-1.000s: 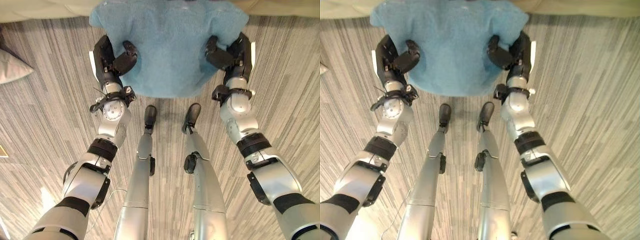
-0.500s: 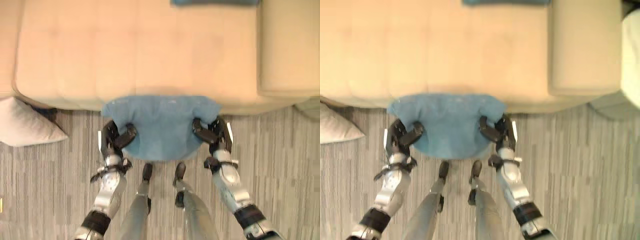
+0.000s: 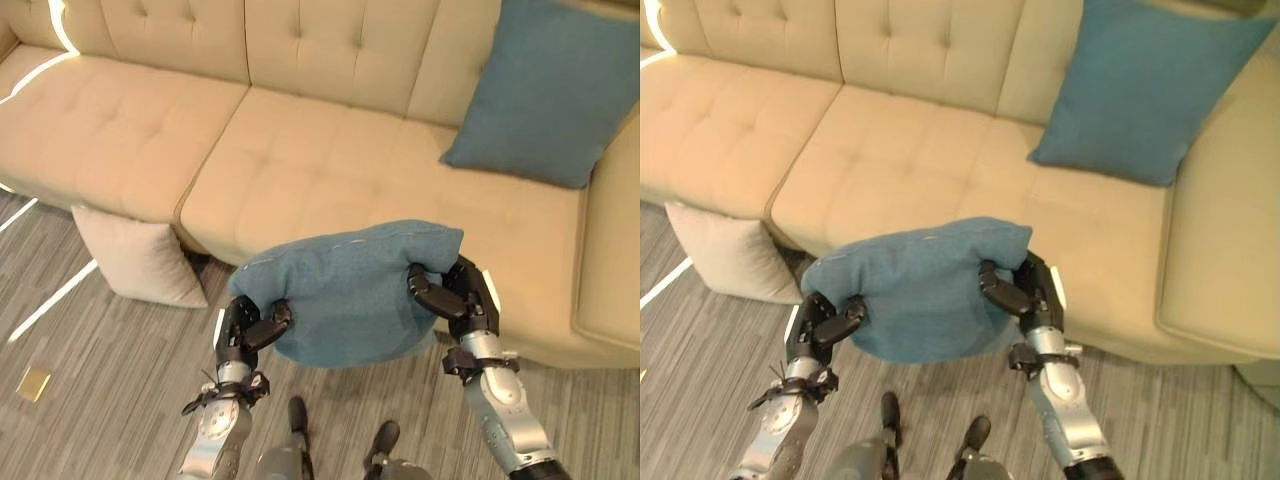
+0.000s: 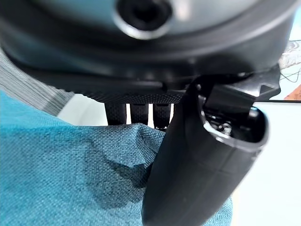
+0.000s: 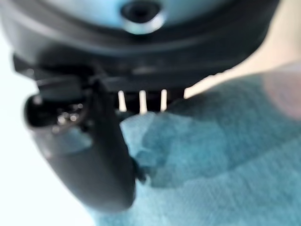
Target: Pick up all the scattered cushions and arrange them neatly on the sofa.
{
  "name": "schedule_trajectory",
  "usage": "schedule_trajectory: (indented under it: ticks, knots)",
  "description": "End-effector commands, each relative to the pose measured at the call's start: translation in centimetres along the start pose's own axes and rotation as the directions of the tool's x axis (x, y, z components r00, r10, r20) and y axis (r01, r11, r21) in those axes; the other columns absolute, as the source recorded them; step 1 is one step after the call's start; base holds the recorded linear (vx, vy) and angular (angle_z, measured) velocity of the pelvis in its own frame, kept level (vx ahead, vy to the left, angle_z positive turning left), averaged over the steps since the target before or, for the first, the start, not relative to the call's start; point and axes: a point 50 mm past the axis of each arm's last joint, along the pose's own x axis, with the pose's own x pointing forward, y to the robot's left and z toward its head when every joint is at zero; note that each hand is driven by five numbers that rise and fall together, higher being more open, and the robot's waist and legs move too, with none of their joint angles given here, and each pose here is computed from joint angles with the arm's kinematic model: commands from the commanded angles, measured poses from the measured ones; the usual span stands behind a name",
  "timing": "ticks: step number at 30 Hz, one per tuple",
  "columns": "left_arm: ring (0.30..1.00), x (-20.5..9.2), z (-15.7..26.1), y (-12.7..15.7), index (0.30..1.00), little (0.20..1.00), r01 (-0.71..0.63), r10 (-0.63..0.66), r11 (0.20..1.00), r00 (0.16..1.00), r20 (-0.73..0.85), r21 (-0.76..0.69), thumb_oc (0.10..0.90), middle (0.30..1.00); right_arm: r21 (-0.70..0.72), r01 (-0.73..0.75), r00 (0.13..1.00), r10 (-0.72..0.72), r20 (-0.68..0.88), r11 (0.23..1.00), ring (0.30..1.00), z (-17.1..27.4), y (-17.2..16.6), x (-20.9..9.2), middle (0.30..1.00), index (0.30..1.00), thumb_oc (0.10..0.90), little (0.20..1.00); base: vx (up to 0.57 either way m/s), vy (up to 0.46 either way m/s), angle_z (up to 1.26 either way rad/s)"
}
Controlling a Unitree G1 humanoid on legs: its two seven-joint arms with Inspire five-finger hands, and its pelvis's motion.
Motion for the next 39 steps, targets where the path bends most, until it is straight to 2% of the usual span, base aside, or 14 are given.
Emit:
schedule_trajectory:
  ticks: [1,5,10,17,21,22,27,34,39]
  knots:
    - [0.300,0.5,3.3,-2.5,0.300,0.300,0.216,-0.228,0.973,0.958,0.175,0.082,0.400,0.300,0.107,-0.232,0.951,0.202,0.234,0.967,0.300,3.6,4.7,1.3,0.300,0.300,0.400,0.300,0.10,0.161,0.25]
    - [0.300,0.9,3.5,-2.8,0.300,0.300,0.234,-0.253,0.965,0.951,0.178,0.118,0.400,0.300,0.130,-0.238,0.950,0.203,0.236,0.963,0.300,3.5,4.9,1.1,0.300,0.300,0.400,0.300,0.04,0.075,0.43]
    - [0.300,1.5,4.3,-3.1,0.300,0.300,0.233,-0.258,0.963,0.941,0.220,0.135,0.400,0.300,0.087,-0.234,0.941,0.203,0.271,0.968,0.300,4.3,4.9,1.3,0.300,0.300,0.400,0.300,0.05,0.001,1.23]
    - [0.300,0.8,3.5,-2.8,0.300,0.300,0.212,-0.218,0.976,0.957,0.193,0.054,0.400,0.300,0.065,-0.194,0.949,0.171,0.264,0.979,0.300,4.4,4.2,1.4,0.300,0.300,0.400,0.300,0.02,0.061,1.19]
    - [0.300,1.0,3.7,-3.7,0.300,0.300,0.268,-0.280,0.959,0.943,0.179,0.088,0.400,0.300,0.083,-0.186,0.953,0.159,0.257,0.979,0.300,4.2,4.1,1.2,0.300,0.300,0.400,0.300,0.28,0.285,-0.01]
    - [0.300,1.3,4.1,-3.5,0.300,0.300,0.276,-0.299,0.951,0.935,0.189,0.138,0.400,0.300,0.101,-0.205,0.948,0.172,0.267,0.974,0.300,4.2,4.9,1.4,0.300,0.300,0.400,0.300,0.18,0.295,0.12]
    - [0.300,1.4,4.5,-3.3,0.300,0.300,0.265,-0.297,0.949,0.932,0.207,0.169,0.400,0.300,0.101,-0.244,0.942,0.210,0.263,0.964,0.300,4.1,5.8,1.5,0.300,0.300,0.400,0.300,0.17,0.157,-0.01]
    - [0.300,1.5,4.4,-3.2,0.300,0.300,0.244,-0.270,0.959,0.939,0.211,0.144,0.400,0.300,0.088,-0.248,0.941,0.218,0.260,0.965,0.300,4.1,5.8,1.9,0.300,0.300,0.400,0.300,0.24,0.012,0.14]
    - [0.300,1.2,3.6,-3.8,0.300,0.300,0.265,-0.286,0.956,0.939,0.188,0.129,0.400,0.300,0.062,-0.213,0.949,0.192,0.251,0.975,0.300,4.0,4.4,1.2,0.300,0.300,0.400,0.300,0.29,-0.072,0.49]
